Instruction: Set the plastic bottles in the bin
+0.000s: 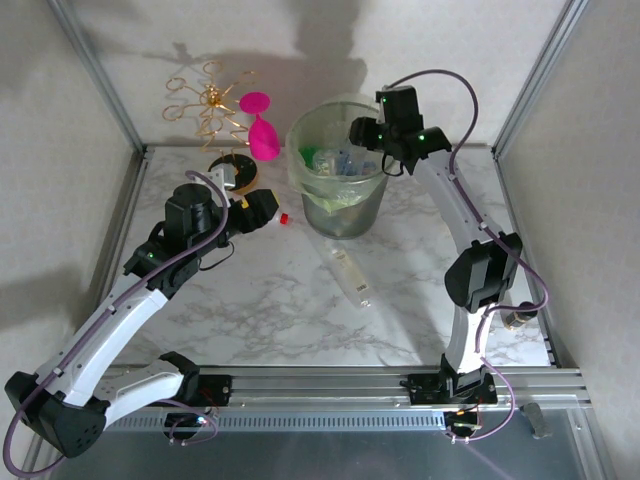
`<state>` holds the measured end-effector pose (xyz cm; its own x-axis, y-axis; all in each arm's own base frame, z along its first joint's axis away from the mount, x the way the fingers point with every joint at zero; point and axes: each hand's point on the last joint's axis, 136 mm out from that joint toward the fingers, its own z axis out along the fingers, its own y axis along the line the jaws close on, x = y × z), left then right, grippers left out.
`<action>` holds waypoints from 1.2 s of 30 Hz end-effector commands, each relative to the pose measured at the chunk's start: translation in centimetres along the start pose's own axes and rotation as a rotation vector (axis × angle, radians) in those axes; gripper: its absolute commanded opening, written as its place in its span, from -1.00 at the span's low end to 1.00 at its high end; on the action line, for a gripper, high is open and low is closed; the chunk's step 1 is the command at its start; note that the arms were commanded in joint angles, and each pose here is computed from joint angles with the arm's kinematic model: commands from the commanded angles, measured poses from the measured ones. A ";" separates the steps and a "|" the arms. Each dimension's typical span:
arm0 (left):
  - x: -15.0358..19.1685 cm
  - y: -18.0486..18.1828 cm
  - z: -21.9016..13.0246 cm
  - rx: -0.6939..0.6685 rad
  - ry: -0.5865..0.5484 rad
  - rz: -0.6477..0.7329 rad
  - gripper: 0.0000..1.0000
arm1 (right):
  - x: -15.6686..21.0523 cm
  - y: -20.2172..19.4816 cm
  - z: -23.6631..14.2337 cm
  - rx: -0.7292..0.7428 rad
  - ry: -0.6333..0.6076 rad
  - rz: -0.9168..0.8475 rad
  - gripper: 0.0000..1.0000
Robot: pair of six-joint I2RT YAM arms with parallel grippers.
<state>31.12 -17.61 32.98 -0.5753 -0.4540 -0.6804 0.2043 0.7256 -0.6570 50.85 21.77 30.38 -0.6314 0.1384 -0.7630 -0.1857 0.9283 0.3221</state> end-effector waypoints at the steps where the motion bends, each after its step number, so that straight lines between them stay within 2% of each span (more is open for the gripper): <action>1: -1.1 -0.2 -1.0 -0.004 -0.042 0.015 0.52 | 1.6 -0.1 0.3 0.010 0.025 -0.028 0.05; 6: -0.8 0.3 -1.2 -0.020 -0.043 0.009 0.51 | 1.8 -0.7 -0.1 0.032 0.020 -0.037 0.02; 12: -1.2 1.6 -1.7 -0.082 -0.073 -0.014 0.52 | -2.2 1.6 -5.6 -0.035 -0.093 -0.055 0.05; 17: -0.6 3.1 -1.6 -0.115 -0.066 -0.066 0.53 | -2.2 2.6 -10.1 -0.087 -0.125 -0.086 0.12; 22: 1.0 6.3 -1.3 -0.196 -0.059 -0.157 0.55 | 2.3 3.3 -13.0 -0.128 -0.099 -0.118 0.16; 27: 3.5 9.6 -0.9 -0.289 -0.018 -0.246 0.56 | 8.0 3.1 -15.6 -0.121 -0.085 -0.147 0.38; 36: 6.9 12.7 -1.7 -0.345 0.005 -0.296 0.56 | 19.8 5.2 -18.0 -0.161 0.119 -0.254 0.46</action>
<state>28.79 -11.61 20.72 -0.6034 -0.6344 -0.4832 -0.2112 0.7113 -0.6704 25.34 23.61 28.53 -0.6021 -0.1255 -0.7885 -0.4848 0.8421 0.2361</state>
